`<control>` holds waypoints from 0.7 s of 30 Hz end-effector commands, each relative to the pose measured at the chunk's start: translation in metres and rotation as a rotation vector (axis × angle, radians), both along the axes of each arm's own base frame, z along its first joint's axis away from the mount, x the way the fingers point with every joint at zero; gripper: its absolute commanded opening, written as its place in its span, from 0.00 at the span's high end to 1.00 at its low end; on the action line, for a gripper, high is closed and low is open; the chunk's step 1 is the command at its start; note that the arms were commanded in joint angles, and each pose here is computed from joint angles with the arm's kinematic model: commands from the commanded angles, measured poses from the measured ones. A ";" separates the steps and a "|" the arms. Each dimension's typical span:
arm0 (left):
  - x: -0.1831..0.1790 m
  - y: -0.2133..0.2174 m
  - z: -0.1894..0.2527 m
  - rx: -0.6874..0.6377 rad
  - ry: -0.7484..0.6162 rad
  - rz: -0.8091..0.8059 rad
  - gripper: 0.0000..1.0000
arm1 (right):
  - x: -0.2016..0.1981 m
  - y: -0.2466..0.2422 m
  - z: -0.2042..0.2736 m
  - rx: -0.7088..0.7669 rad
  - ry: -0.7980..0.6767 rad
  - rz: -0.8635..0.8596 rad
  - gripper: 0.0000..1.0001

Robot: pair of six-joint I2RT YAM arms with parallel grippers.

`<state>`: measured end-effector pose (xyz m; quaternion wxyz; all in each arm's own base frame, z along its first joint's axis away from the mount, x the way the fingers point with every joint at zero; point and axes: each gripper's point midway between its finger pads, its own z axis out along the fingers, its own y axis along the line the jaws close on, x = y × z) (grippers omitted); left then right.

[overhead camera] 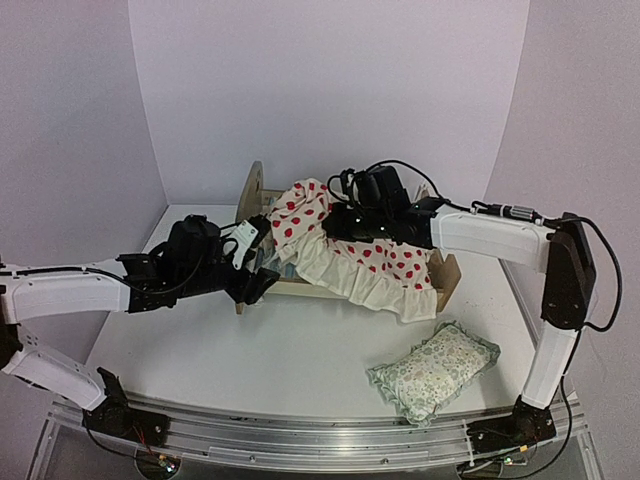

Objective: Set up the pet bed
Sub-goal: Pick up the left corner of the mattress closest to the robot from the bed frame, then cross the left ropes of the mattress at the bed frame base.

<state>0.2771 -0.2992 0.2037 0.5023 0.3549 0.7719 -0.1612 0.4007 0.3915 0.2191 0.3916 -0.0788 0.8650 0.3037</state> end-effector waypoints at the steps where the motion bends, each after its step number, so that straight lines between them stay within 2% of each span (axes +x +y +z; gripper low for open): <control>1: 0.010 0.010 0.001 0.086 -0.159 0.042 0.30 | 0.008 0.001 0.021 0.040 -0.023 -0.011 1.00; 3: 0.009 0.007 0.002 0.073 -0.196 0.015 0.31 | 0.008 0.000 0.021 0.040 -0.022 -0.012 1.00; 11: 0.027 0.001 -0.011 0.160 -0.292 0.033 0.35 | 0.005 0.002 0.018 0.046 -0.008 0.002 1.00; 16: 0.041 -0.005 -0.013 0.185 -0.351 0.058 0.45 | 0.004 0.003 0.016 0.047 -0.003 0.010 1.00; 21: 0.051 -0.009 -0.014 0.209 -0.386 0.073 0.46 | 0.003 0.001 0.015 0.044 -0.005 0.011 1.00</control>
